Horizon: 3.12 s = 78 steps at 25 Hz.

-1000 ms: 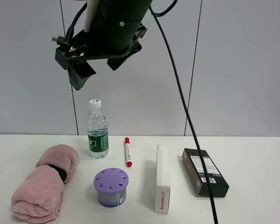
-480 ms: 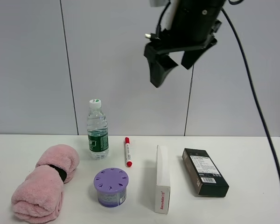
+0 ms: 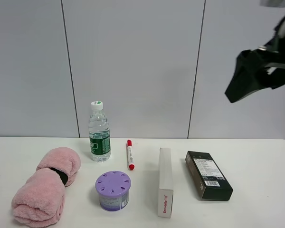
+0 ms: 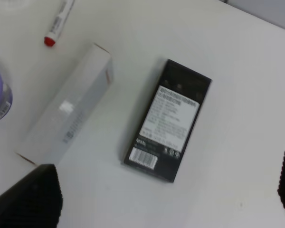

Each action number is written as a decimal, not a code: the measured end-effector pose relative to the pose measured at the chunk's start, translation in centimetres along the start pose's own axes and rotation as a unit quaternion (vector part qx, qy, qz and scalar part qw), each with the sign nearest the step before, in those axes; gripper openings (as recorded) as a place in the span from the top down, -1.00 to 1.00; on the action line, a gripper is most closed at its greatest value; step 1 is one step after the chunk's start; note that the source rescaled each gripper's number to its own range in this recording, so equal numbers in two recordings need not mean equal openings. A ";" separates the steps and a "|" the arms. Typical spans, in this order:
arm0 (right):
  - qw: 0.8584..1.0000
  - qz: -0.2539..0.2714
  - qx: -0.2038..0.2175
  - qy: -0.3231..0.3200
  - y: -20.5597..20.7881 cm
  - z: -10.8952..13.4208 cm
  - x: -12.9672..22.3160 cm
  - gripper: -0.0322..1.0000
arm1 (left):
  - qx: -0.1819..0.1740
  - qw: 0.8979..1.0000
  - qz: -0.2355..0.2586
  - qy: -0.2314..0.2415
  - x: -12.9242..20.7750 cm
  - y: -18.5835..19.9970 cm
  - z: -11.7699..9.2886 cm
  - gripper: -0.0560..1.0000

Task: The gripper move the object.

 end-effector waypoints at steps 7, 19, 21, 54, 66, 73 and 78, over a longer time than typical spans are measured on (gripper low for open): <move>0.994 -0.032 0.061 -0.086 4.9 -4.2 6.2 -1.00 | 0.000 1.000 0.000 0.000 0.0 0.0 0.0 -1.00; 0.962 -0.118 0.161 -0.185 12.6 -7.0 10.9 -1.00 | 0.000 1.000 0.000 0.000 0.0 0.0 0.0 -1.00; 0.956 -0.162 0.165 -0.181 14.0 -6.8 10.5 -1.00 | 0.000 1.000 0.000 0.000 0.0 0.0 0.0 -1.00; 0.969 -0.138 0.117 -0.171 12.2 -2.5 17.8 -0.96 | 0.000 1.000 0.000 0.000 0.0 0.0 0.0 -1.00; 0.968 -0.138 0.117 -0.174 12.2 -2.6 17.8 -0.96 | 0.000 1.000 0.000 -0.001 0.0 0.0 0.0 -1.00; 0.968 -0.138 0.117 -0.174 12.2 -2.6 17.8 -0.96 | 0.000 1.000 0.000 -0.001 0.0 0.0 0.0 -1.00; 0.968 -0.138 0.117 -0.174 12.2 -2.6 17.8 -0.96 | 0.000 1.000 0.000 -0.001 0.0 0.0 0.0 -1.00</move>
Point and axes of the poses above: a point on each arm's last joint axis where the gripper is mounted, y pointing back along that axis away from the gripper, z along the wrist's bending axis when the last joint is at zero, x = y × z, the point moved 10 cm from there along -y, pointing out along that axis toward the gripper
